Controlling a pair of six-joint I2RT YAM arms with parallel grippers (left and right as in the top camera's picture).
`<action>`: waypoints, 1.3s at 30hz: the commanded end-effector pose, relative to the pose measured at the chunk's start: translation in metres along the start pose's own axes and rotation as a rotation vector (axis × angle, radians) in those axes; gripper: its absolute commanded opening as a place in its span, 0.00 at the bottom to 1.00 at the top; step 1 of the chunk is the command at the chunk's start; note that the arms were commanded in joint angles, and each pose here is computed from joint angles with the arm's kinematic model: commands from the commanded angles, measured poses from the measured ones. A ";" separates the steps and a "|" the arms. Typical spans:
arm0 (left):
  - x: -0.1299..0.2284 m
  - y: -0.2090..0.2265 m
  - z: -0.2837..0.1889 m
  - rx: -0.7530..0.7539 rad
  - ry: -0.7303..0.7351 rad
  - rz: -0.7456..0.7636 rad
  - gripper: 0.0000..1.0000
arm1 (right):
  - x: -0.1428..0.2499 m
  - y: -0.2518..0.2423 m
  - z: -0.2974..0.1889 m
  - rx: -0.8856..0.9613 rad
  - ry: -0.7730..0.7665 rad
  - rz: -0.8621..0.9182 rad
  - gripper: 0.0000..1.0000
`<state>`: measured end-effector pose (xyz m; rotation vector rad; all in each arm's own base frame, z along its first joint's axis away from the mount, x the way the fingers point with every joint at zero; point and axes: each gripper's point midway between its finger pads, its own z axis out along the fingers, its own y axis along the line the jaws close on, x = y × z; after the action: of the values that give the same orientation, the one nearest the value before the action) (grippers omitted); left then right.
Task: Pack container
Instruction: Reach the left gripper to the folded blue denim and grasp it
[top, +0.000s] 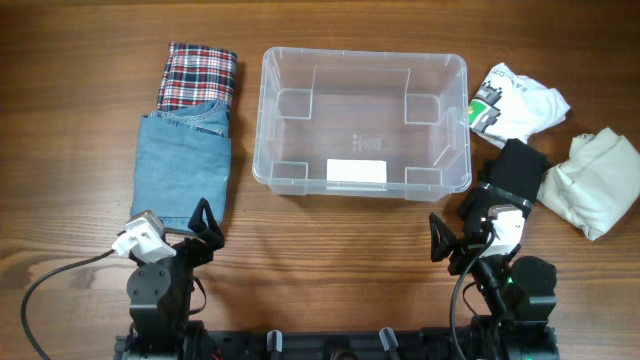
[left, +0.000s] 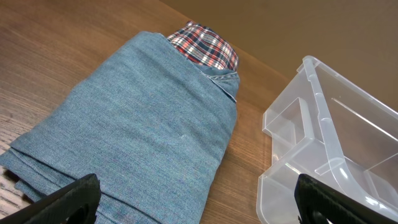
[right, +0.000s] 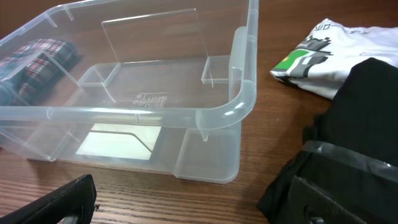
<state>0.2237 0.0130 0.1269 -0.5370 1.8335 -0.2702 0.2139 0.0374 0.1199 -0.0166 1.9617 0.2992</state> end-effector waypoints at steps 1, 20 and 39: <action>0.002 -0.004 0.000 0.023 0.003 0.024 1.00 | -0.002 0.000 -0.001 -0.001 -0.012 0.009 1.00; -0.011 -0.048 -0.012 0.173 0.129 -0.119 1.00 | -0.002 0.000 -0.001 -0.001 -0.012 0.009 1.00; -0.165 0.024 0.065 -0.256 0.271 0.079 1.00 | -0.002 0.000 -0.001 -0.001 -0.012 0.009 1.00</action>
<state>0.3137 0.1022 0.2658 -0.6637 2.0364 0.0406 0.2139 0.0374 0.1194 -0.0161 1.9628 0.2996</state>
